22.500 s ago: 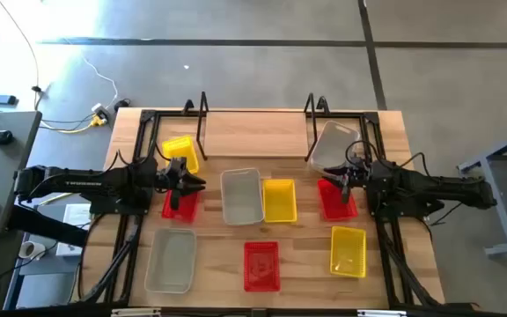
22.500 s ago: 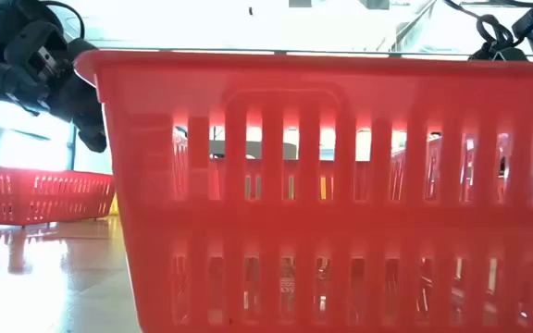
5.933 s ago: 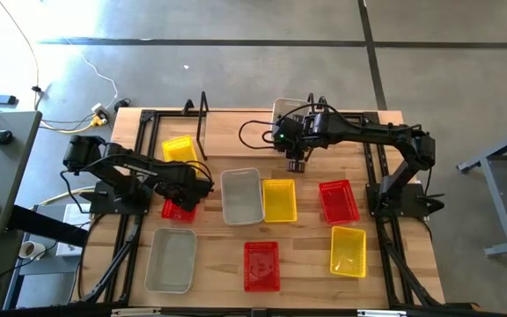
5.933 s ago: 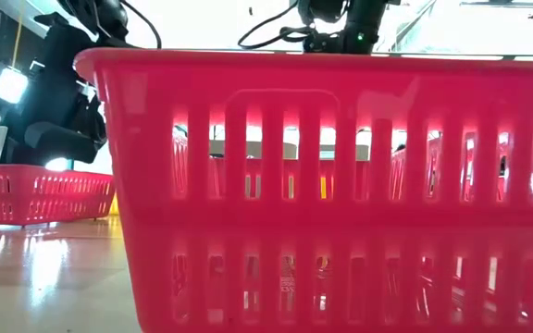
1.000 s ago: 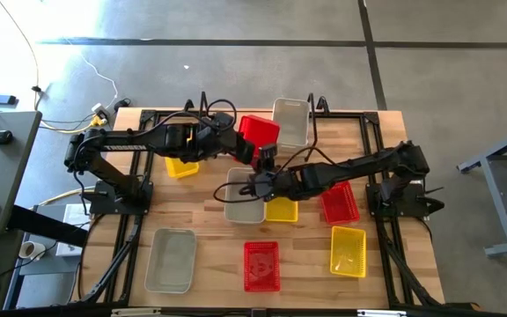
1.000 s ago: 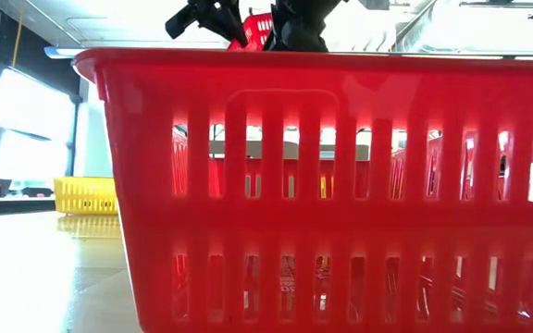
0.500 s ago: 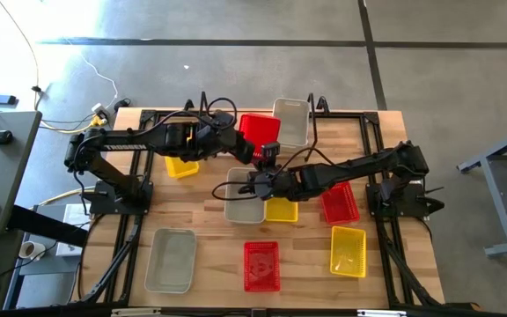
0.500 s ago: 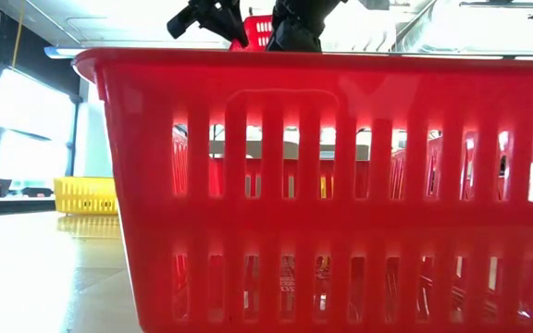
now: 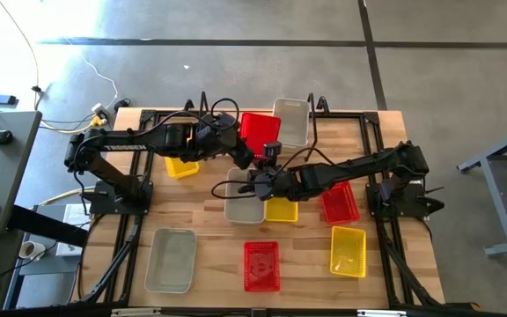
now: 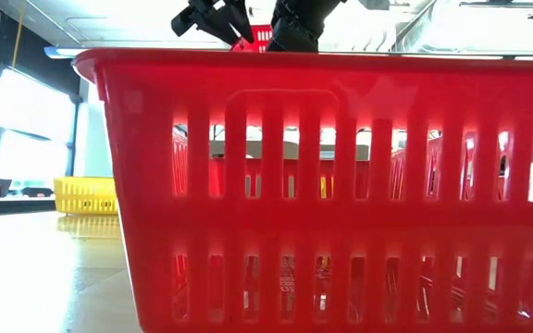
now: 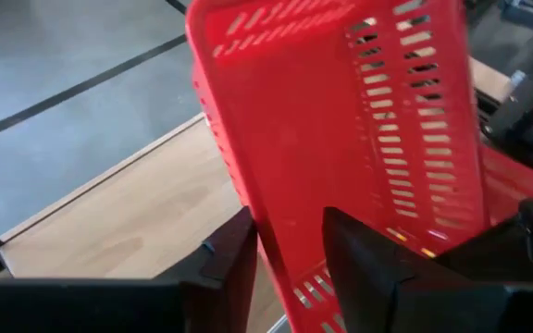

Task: Stack baskets on shelf by color
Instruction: Put the top left red tray on the shelf

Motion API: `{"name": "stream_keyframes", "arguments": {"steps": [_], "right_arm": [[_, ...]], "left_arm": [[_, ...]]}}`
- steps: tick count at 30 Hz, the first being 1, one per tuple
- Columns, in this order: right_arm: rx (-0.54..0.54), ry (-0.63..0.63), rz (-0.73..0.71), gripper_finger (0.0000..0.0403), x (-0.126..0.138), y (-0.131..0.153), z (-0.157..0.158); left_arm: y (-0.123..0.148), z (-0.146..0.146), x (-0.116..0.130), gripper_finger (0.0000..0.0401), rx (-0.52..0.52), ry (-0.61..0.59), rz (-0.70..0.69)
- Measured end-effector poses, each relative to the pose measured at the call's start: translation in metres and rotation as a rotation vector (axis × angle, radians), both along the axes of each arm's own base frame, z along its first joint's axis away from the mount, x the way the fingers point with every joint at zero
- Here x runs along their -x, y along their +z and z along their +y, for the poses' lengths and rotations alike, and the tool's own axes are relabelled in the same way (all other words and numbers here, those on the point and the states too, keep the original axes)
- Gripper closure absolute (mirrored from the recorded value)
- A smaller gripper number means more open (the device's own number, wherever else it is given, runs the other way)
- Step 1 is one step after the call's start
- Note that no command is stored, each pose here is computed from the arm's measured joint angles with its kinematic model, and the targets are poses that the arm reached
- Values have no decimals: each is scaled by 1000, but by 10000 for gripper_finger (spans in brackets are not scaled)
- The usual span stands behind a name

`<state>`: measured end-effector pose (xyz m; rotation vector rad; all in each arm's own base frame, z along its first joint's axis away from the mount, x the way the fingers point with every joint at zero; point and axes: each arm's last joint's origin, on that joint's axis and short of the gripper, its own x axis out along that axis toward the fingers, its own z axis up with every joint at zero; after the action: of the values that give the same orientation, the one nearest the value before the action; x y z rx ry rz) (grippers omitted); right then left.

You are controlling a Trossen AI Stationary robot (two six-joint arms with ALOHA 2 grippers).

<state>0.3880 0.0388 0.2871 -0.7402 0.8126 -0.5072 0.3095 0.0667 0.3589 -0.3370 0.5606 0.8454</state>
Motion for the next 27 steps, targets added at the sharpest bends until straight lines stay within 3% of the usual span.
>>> {"name": "stream_keyframes", "arguments": {"steps": [7, 13, 27], "right_arm": [[-28, -12, -11, 402, 1, -1, 0], [-34, -21, -15, 403, 1, -1, -1], [-60, -35, -44, 402, 1, 0, -2]], "left_arm": [[-1, -3, -2, 272, 45, -126, 22], [-2, -4, 0, 272, 55, -160, 48], [21, -7, 31, 272, 69, -264, 45]]}}
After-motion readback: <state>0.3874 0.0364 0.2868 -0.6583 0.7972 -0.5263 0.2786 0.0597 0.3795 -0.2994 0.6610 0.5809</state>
